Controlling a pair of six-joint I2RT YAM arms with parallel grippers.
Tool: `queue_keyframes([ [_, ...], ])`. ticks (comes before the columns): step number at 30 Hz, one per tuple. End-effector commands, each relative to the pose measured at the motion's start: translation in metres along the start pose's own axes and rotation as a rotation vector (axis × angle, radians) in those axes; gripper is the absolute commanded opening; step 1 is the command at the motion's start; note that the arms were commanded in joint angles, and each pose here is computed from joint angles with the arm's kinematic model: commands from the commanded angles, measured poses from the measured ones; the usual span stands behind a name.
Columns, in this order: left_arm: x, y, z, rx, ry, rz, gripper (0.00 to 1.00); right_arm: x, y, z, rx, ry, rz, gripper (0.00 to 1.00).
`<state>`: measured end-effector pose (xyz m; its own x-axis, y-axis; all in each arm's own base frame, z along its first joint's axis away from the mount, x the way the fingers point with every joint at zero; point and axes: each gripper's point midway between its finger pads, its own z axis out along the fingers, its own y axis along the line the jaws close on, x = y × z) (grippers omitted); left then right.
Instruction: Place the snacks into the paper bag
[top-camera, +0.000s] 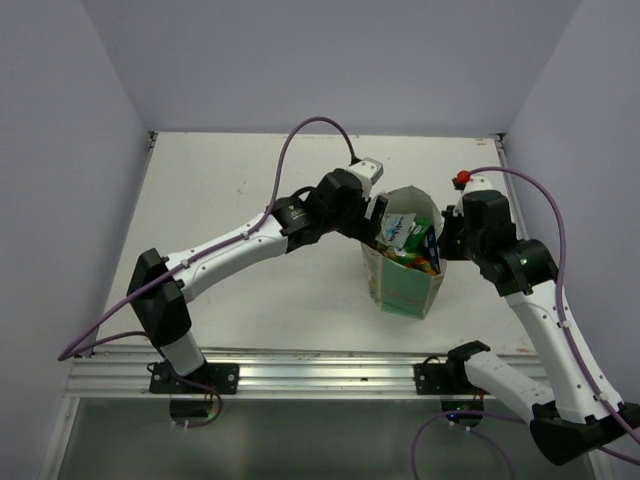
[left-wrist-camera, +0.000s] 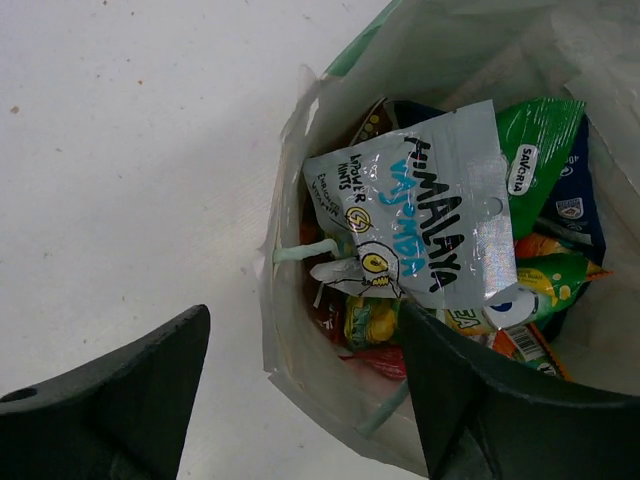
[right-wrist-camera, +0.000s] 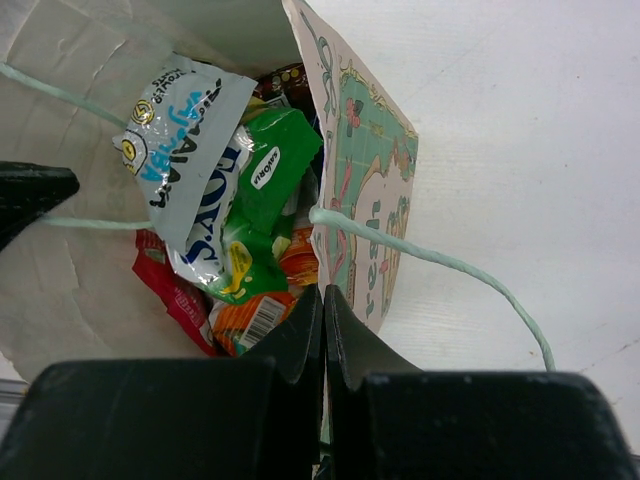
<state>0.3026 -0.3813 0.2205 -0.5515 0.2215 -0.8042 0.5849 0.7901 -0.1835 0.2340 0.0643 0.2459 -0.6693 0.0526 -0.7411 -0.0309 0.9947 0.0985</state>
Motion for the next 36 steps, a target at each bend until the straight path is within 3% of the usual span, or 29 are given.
queue_keyframes([
  [1, -0.011, -0.014, -0.006, 0.073, -0.001, -0.038, 0.74, -0.004, 0.004, 0.003, -0.017, -0.015, -0.002, 0.00],
  [2, -0.012, -0.014, -0.008, 0.076, -0.003, -0.043, 0.47, -0.005, 0.004, 0.004, -0.017, -0.012, -0.006, 0.00],
  [3, -0.014, -0.014, -0.010, 0.068, -0.008, -0.059, 0.00, -0.005, 0.006, 0.004, -0.021, -0.011, -0.005, 0.00],
  [11, -0.049, -0.016, -0.050, 0.058, -0.082, -0.134, 0.00, -0.037, 0.049, 0.007, -0.062, -0.072, -0.127, 0.00],
  [21, -0.101, 0.019, -0.131, -0.129, -0.222, -0.199, 0.00, -0.091, 0.112, 0.005, -0.082, -0.156, -0.198, 0.00],
  [26, -0.085, 0.031, -0.136, -0.183, -0.194, -0.207, 0.00, -0.087, 0.132, 0.017, -0.124, -0.129, -0.225, 0.00],
  [33, -0.008, 0.058, -0.105, -0.267, -0.059, -0.220, 0.00, -0.057, 0.150, 0.045, -0.168, -0.043, -0.260, 0.00],
  [35, -0.002, 0.063, -0.104, -0.281, -0.063, -0.225, 0.00, -0.052, 0.154, 0.052, -0.179, -0.035, -0.260, 0.00],
  [36, 0.003, 0.066, -0.101, -0.292, -0.057, -0.217, 0.07, -0.046, 0.156, 0.056, -0.187, -0.019, -0.263, 0.00],
])
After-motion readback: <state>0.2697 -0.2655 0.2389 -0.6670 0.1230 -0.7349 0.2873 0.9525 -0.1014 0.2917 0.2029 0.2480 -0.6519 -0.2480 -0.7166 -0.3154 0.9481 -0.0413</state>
